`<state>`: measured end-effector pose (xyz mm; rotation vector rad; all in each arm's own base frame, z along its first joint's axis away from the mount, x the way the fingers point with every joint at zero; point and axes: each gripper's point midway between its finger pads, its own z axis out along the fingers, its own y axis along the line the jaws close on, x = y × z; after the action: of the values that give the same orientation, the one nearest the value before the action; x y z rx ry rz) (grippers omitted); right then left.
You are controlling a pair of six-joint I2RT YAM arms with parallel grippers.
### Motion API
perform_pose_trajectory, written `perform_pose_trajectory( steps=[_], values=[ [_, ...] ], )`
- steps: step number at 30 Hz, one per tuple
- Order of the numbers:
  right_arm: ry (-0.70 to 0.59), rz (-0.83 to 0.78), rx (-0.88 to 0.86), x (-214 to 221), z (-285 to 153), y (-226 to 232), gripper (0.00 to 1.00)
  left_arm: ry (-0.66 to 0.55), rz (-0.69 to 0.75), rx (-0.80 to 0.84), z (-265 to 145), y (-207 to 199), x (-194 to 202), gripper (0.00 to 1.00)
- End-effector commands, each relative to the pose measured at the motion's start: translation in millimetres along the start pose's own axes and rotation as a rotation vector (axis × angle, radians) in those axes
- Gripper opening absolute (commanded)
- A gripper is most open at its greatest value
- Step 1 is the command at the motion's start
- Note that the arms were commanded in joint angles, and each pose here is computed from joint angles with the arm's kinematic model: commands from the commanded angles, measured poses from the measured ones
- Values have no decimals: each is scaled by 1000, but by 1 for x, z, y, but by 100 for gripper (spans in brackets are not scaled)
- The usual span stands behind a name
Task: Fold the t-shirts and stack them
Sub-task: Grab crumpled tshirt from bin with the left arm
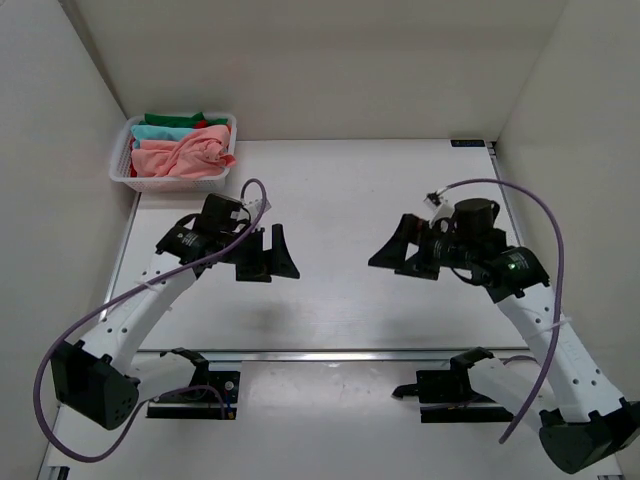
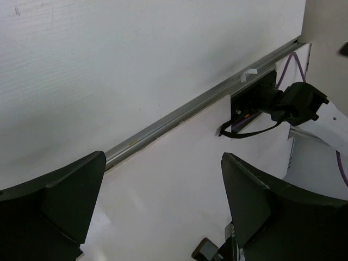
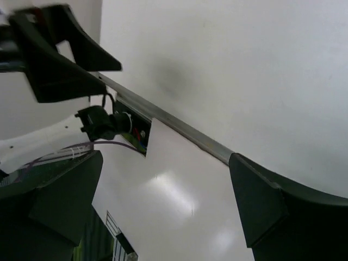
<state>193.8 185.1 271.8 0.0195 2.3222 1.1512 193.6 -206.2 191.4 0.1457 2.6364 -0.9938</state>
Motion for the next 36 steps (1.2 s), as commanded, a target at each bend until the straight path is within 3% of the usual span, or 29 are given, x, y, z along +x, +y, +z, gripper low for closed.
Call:
perform_pose_trajectory(
  steps=[1, 7, 11, 15, 17, 19, 21, 23, 25, 27, 29, 30, 31, 34, 36],
  values=[
    [32, 43, 96, 30, 7, -16, 99, -63, 50, 74, -16, -14, -9, 99],
    [71, -92, 79, 33, 15, 23, 100, -82, 64, 171, -19, -25, -8, 99],
    [116, -88, 64, 33, 14, 53, 99, -86, 113, 244, -23, -43, -6, 99],
    [50, -58, -134, 23, 14, 80, 99, -149, 82, 254, -35, -43, -11, 98],
    [46, -120, -165, 18, 14, 100, 99, -183, 123, 245, -44, -55, -15, 96],
    [95, -227, -140, 29, 20, 120, 99, -188, 122, 201, -42, -54, -18, 43],
    [156, -286, -95, 32, 31, 126, 99, -182, 106, 180, -42, -49, -20, 29],
    [175, -343, -102, 33, 39, 140, 99, -191, 61, 155, -41, -32, -25, 24],
    [134, -357, -238, 29, 34, 156, 100, -195, 34, 157, -44, -24, -28, 16],
    [95, -320, -328, 24, 25, 154, 99, -208, 43, 138, -47, -25, -33, 14],
    [126, -295, -341, 22, 31, 146, 75, -197, 44, 91, -39, -20, -39, 11],
    [146, -320, -329, 19, 34, 154, 2, -212, 50, 76, -40, -22, -44, 4],
    [186, -345, -258, 28, 39, 146, 0, -228, 40, 34, -39, -15, -49, 0],
    [199, -388, -231, 12, 43, 140, 0, -352, 1, -7, -50, -4, -80, 0],
    [183, -308, -213, 0, 40, 107, 0, -458, -32, -30, -63, 2, -108, 22]
  ],
)
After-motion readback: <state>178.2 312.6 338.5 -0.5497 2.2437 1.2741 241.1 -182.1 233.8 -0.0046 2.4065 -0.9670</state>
